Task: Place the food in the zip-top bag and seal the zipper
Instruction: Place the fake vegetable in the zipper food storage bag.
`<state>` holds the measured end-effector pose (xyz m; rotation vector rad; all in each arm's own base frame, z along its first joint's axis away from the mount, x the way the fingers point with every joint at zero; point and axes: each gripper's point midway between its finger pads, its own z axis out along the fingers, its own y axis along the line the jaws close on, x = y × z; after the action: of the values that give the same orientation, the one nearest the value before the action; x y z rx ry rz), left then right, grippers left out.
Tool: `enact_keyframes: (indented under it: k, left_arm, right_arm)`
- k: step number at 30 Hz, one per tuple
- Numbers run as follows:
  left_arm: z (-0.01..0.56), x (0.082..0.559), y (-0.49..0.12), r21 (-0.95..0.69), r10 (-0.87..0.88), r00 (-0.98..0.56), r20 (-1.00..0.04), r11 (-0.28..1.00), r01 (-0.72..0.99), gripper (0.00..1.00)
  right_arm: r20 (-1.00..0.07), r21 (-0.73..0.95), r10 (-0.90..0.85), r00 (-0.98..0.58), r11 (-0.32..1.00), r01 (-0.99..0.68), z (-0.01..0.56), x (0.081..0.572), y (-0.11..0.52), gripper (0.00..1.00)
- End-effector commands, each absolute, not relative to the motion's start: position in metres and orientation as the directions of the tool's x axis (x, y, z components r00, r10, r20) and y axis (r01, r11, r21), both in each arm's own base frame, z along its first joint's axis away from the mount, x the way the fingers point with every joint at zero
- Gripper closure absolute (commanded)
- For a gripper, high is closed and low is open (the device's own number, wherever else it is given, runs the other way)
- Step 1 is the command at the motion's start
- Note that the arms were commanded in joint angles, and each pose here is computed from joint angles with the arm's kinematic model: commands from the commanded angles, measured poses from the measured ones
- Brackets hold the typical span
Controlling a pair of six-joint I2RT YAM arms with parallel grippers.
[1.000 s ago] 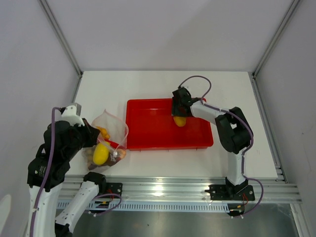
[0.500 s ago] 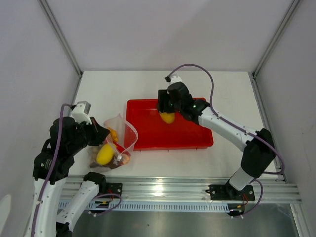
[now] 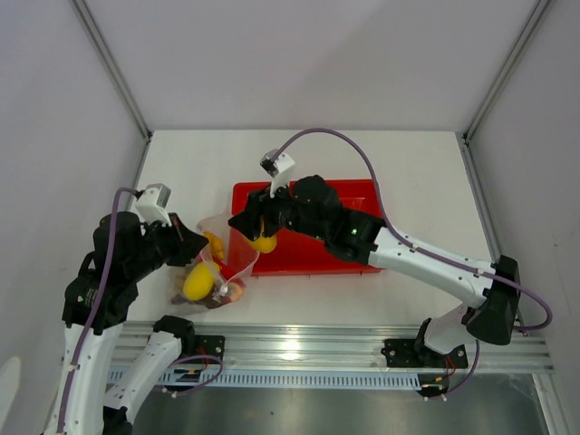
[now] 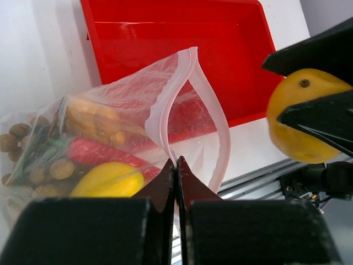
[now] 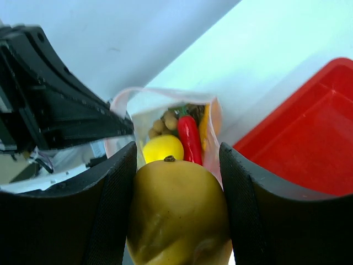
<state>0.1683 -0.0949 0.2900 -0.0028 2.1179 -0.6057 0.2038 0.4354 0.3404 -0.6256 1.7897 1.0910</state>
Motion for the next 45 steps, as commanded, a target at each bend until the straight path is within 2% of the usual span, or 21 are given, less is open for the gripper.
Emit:
enact_keyframes:
  k: [1, 6, 10, 12, 13, 15, 16, 18, 20, 27, 34, 41, 45]
  left_arm:
    - [0.305, 0.174, -0.107, -0.464, -0.252, -0.562, -0.788, 0.843, 0.273, 0.99]
    - [0.314, 0.171, -0.117, -0.51, -0.273, -0.57, -0.775, 0.803, 0.309, 0.99]
    - [0.322, 0.167, -0.123, -0.532, -0.283, -0.571, -0.77, 0.779, 0.332, 0.99]
    - [0.324, 0.166, -0.124, -0.537, -0.286, -0.569, -0.771, 0.772, 0.34, 0.99]
    - [0.325, 0.165, -0.124, -0.537, -0.286, -0.567, -0.773, 0.771, 0.342, 0.99]
    - [0.325, 0.164, -0.124, -0.537, -0.287, -0.566, -0.773, 0.771, 0.343, 0.99]
    - [0.325, 0.164, -0.124, -0.537, -0.286, -0.567, -0.773, 0.771, 0.342, 0.99]
    - [0.324, 0.163, -0.123, -0.537, -0.287, -0.566, -0.773, 0.771, 0.343, 1.0]
    - [0.324, 0.163, -0.125, -0.541, -0.289, -0.567, -0.771, 0.766, 0.346, 1.0]
    - [0.324, 0.163, -0.125, -0.54, -0.288, -0.566, -0.773, 0.766, 0.349, 0.99]
    - [0.327, 0.163, -0.124, -0.528, -0.278, -0.557, -0.782, 0.771, 0.356, 0.99]
    - [0.325, 0.163, -0.126, -0.535, -0.277, -0.566, -0.777, 0.764, 0.36, 0.99]
    - [0.328, 0.161, -0.126, -0.535, -0.277, -0.562, -0.78, 0.761, 0.367, 1.0]
  right_arm:
    - [-0.882, 0.465, 0.152, -0.446, 0.431, -0.773, 0.364, 0.203, 0.457, 1.0]
    - [-0.859, 0.51, 0.303, -0.412, 0.457, -0.729, 0.372, 0.209, 0.47, 1.0]
    - [-0.857, 0.514, 0.323, -0.401, 0.487, -0.706, 0.36, 0.209, 0.484, 0.98]
    - [-0.862, 0.507, 0.317, -0.396, 0.507, -0.697, 0.356, 0.205, 0.487, 0.85]
    - [-0.869, 0.495, 0.302, -0.392, 0.516, -0.699, 0.352, 0.203, 0.489, 0.69]
    - [-0.878, 0.479, 0.29, -0.381, 0.544, -0.689, 0.349, 0.202, 0.487, 0.53]
    - [-0.88, 0.474, 0.288, -0.377, 0.563, -0.677, 0.348, 0.204, 0.485, 0.39]
    - [-0.886, 0.462, 0.266, -0.38, 0.585, -0.667, 0.343, 0.206, 0.482, 0.3]
    - [-0.888, 0.457, 0.269, -0.373, 0.601, -0.656, 0.345, 0.208, 0.478, 0.12]
    - [-0.907, 0.414, 0.232, -0.352, 0.647, -0.641, 0.352, 0.211, 0.465, 0.11]
    - [-0.904, 0.345, 0.096, -0.416, 0.737, -0.58, 0.341, 0.217, 0.424, 0.28]
    - [-0.887, 0.282, -0.012, -0.462, 0.777, -0.562, 0.308, 0.212, 0.397, 0.34]
    - [-0.868, 0.285, -0.046, -0.495, 0.77, -0.571, 0.292, 0.216, 0.397, 0.4]
